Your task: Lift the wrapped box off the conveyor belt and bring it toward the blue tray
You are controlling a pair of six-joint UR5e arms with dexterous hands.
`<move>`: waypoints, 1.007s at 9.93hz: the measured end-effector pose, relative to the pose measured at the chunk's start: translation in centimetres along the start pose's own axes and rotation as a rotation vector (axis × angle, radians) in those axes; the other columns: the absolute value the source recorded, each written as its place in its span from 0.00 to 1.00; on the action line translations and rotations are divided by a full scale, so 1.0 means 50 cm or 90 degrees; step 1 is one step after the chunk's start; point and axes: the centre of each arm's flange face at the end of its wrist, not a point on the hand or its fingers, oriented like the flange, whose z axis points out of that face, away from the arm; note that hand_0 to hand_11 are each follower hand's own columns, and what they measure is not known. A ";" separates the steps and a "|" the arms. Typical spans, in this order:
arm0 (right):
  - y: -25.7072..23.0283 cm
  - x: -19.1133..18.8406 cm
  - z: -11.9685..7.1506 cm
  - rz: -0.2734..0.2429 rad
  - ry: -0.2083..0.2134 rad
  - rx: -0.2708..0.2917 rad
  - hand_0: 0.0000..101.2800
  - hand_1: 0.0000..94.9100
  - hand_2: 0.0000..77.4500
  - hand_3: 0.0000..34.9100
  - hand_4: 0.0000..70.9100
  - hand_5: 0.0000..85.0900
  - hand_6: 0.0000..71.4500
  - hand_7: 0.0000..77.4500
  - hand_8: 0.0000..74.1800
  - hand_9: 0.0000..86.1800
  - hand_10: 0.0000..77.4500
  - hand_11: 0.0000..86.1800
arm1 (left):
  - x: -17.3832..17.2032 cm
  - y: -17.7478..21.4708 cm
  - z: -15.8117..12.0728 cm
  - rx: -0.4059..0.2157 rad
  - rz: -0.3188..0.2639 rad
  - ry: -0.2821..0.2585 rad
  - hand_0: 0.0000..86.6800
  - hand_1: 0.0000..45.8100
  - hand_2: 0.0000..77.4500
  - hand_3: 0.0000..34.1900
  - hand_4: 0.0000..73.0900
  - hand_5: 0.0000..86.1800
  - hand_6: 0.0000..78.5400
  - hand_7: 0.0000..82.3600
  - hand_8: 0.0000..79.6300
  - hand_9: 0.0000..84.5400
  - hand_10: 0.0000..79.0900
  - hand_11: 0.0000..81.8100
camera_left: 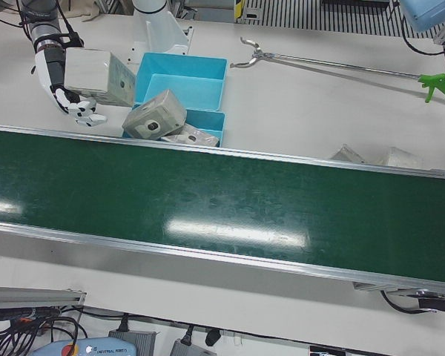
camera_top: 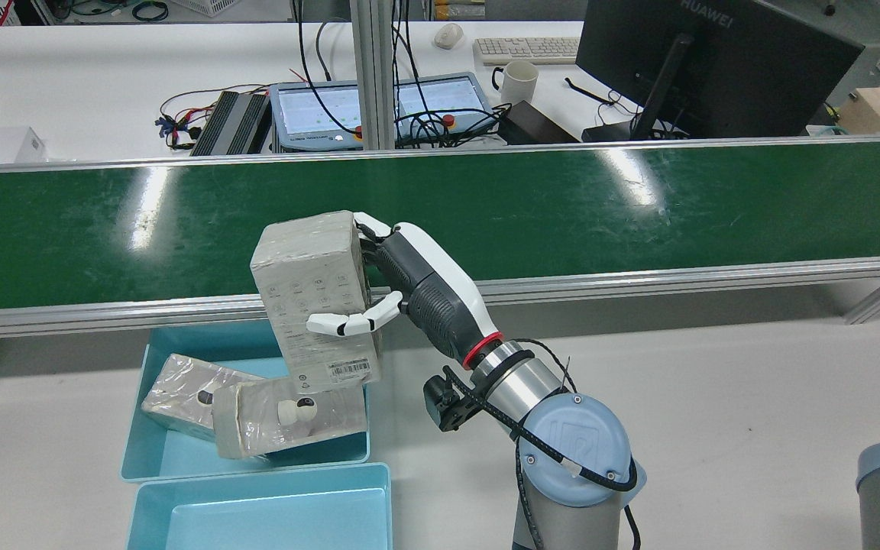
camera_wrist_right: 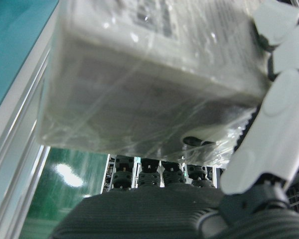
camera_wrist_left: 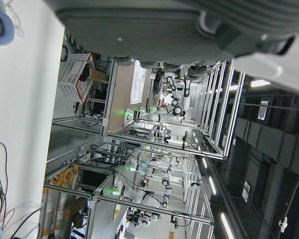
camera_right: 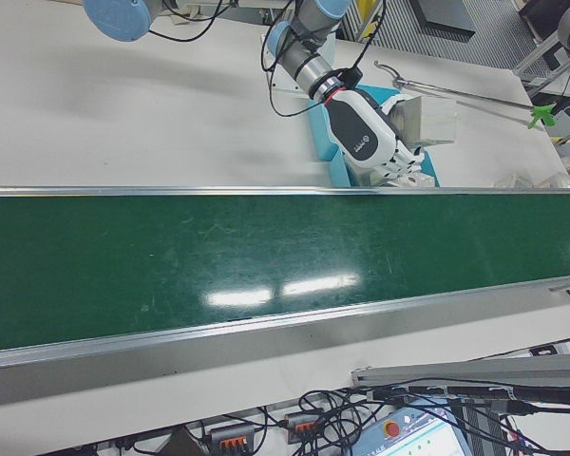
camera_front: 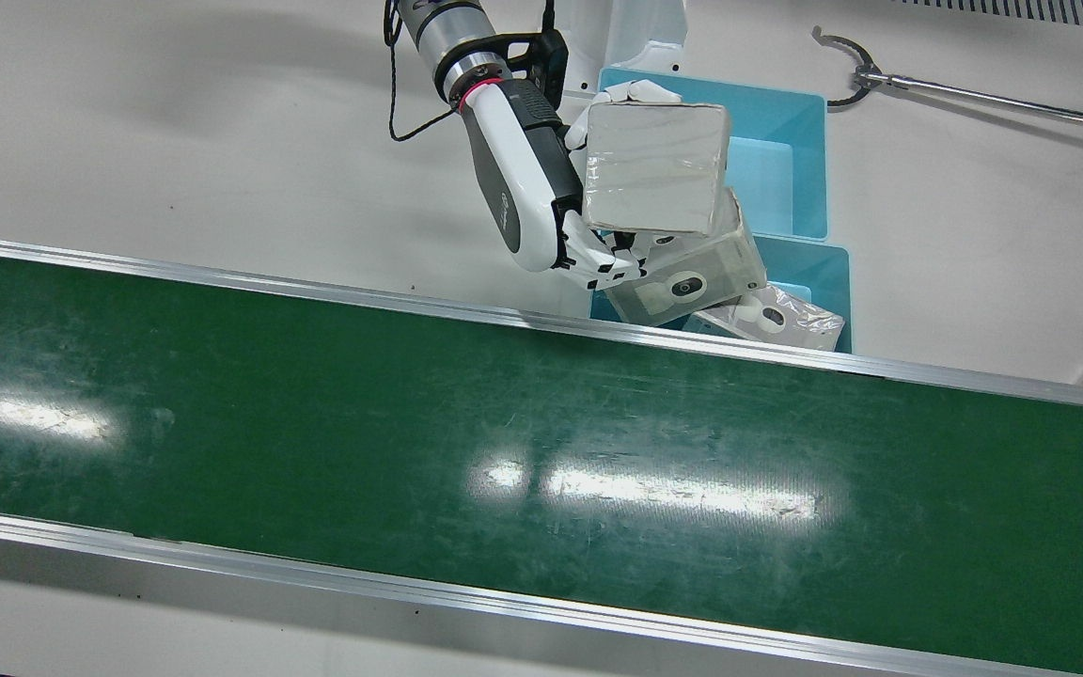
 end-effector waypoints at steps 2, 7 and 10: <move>-0.014 0.006 -0.009 0.006 0.016 0.000 0.45 0.18 0.46 0.00 0.11 0.43 0.16 0.54 0.29 0.03 0.00 0.32 | 0.000 0.000 0.000 0.000 0.000 0.000 0.00 0.00 0.01 0.00 0.00 0.01 0.01 0.01 0.01 0.00 0.01 0.01; -0.031 0.010 -0.017 0.020 0.033 0.001 0.46 0.11 0.03 0.00 0.14 0.07 0.00 0.16 0.00 0.01 0.00 0.02 | 0.000 0.000 0.000 0.000 0.000 0.000 0.00 0.00 0.01 0.00 0.00 0.01 0.01 0.01 0.01 0.00 0.01 0.01; -0.019 -0.021 0.002 0.024 0.012 -0.006 0.47 0.13 0.02 0.04 0.16 0.08 0.05 0.17 0.00 0.01 0.00 0.02 | 0.000 0.000 0.000 0.000 0.000 0.000 0.00 0.00 0.01 0.00 0.00 0.01 0.01 0.01 0.01 0.01 0.00 0.01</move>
